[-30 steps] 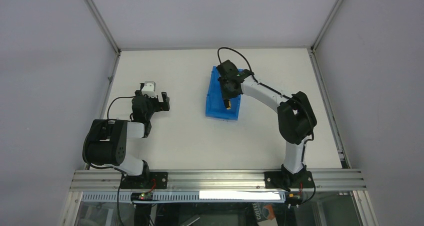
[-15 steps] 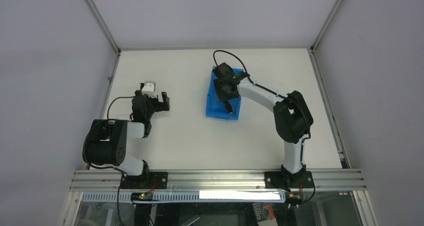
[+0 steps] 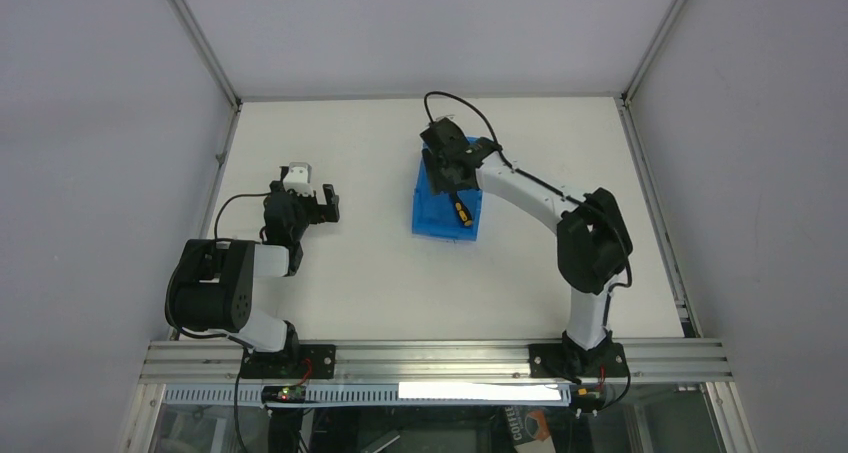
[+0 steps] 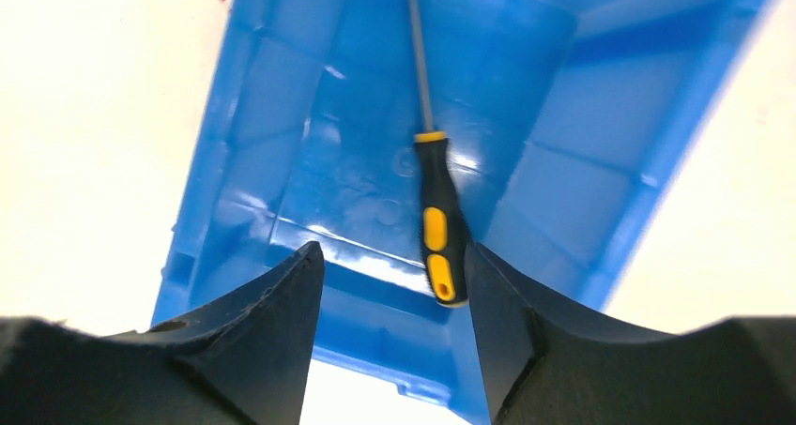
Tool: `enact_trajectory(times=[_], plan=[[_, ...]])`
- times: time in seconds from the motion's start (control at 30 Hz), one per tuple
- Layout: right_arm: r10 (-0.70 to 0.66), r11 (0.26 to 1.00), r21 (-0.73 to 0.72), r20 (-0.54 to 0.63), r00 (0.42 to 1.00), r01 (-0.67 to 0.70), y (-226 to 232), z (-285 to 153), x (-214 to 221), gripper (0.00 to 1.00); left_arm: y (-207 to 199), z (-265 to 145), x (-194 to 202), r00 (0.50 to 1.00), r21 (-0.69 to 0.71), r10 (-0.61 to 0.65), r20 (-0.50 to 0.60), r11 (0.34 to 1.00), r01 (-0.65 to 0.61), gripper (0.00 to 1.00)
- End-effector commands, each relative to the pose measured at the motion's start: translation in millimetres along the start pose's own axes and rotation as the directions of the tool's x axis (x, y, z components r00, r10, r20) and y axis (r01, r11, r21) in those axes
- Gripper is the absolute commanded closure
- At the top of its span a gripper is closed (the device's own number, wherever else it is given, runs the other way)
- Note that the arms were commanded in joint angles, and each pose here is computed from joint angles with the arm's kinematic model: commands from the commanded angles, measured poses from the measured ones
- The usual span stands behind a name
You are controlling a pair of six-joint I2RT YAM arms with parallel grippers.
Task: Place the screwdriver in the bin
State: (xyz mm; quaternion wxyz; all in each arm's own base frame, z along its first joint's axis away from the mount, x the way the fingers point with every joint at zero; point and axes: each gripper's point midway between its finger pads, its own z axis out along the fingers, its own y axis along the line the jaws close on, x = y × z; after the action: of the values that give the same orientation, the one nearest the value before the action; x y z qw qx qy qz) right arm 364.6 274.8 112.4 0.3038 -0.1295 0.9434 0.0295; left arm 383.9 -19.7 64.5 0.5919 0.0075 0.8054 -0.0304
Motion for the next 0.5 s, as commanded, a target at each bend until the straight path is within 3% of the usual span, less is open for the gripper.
enact_trajectory(times=[0.0,0.17,0.37,0.47], plan=[[0.077,0.989,0.116,0.165,0.983,-0.097,-37,-59,-43,0.4,1,5,-17,0.999,-0.001,-0.019,0.05,1.0,0.019,0.01],[0.149,0.951,0.243,0.191,0.97,-0.194,-108,-82,-34,0.32,1,5,-17,0.999,0.0,-0.019,0.051,1.0,0.019,0.01],[0.217,0.903,0.326,0.217,0.952,-0.28,-199,-97,-10,0.03,1,5,-16,0.999,0.0,-0.019,0.05,1.0,0.019,0.01],[0.227,0.881,0.361,0.244,0.943,-0.305,-237,-106,-3,0.01,1,5,-17,0.999,0.0,-0.019,0.05,1.0,0.019,0.01]])
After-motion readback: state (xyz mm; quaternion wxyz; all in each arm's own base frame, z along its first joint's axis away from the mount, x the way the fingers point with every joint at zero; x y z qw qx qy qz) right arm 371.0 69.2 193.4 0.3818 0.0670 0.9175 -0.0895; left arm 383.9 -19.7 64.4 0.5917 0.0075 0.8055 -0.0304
